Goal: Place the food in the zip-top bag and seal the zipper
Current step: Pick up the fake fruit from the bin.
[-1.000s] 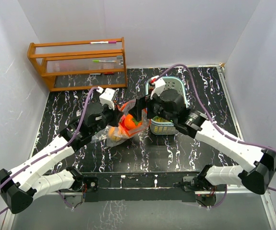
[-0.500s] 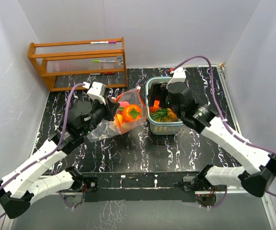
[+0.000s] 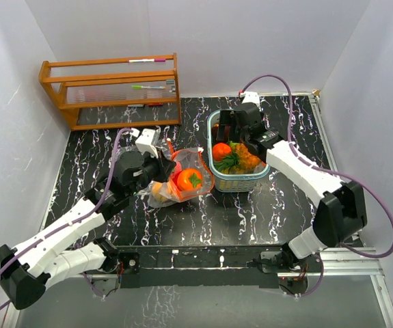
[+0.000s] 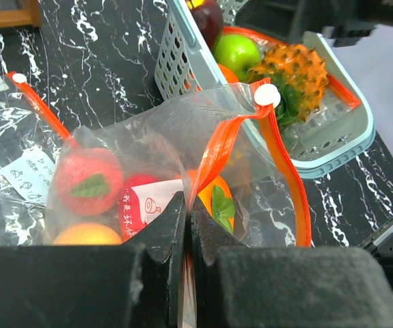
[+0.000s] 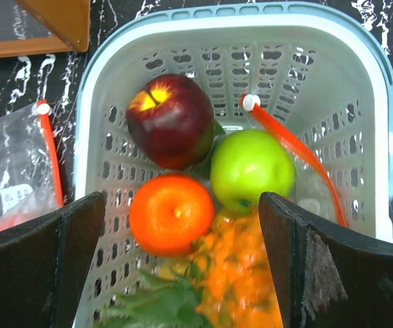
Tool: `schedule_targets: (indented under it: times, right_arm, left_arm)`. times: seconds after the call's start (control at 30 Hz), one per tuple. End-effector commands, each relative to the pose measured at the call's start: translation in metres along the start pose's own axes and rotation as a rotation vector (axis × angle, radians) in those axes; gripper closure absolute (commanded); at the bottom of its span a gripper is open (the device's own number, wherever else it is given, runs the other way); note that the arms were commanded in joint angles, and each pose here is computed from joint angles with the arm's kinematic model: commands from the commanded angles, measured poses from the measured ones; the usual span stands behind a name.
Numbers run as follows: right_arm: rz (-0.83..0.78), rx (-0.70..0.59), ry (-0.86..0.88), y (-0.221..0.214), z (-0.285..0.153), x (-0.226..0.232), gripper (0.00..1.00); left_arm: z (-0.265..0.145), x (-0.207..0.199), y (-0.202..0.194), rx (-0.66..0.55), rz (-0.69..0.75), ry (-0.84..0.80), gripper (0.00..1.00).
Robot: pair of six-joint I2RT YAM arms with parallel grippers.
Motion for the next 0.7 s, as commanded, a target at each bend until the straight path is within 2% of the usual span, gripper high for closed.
schedule_targets:
  times: [0.0,0.17,0.4,0.53,0.67]
  right_arm:
    - [-0.006,-0.089,0.074,0.032,0.023,0.012,0.02]
    - [-0.008,-0.049,0.114,0.02,0.055,0.009,0.02]
    - [-0.011,-0.092,0.182,0.009,0.076,0.014,0.04]
    - [-0.024,-0.065,0.253,-0.004,0.087,0.023,0.13]
    - [-0.037,-0.011,0.243,-0.023,0.101,0.02,0.23]
  left_arm:
    - [-0.014,-0.007,0.023,-0.082,-0.023,-0.042,1.0]
    - [-0.018,-0.008,0.019,-0.079,-0.037,-0.053,1.0]
    - [-0.021,-0.007,0.015,-0.067,-0.039,-0.058,1.0]
    - [-0.021,-0.006,0.011,-0.057,-0.039,-0.055,1.0]
    - [-0.022,-0.006,0.012,-0.06,-0.036,-0.054,1.0]
Point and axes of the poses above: each gripper's point midway between its finger pads, its own z axis out along the fingers, its own x axis along the line the jaws close on, y = z × x, the point moved 2 cm from there along -z, back along the fingers, and after that the axes turned 6 degrees about z, right-handed, at the moved point
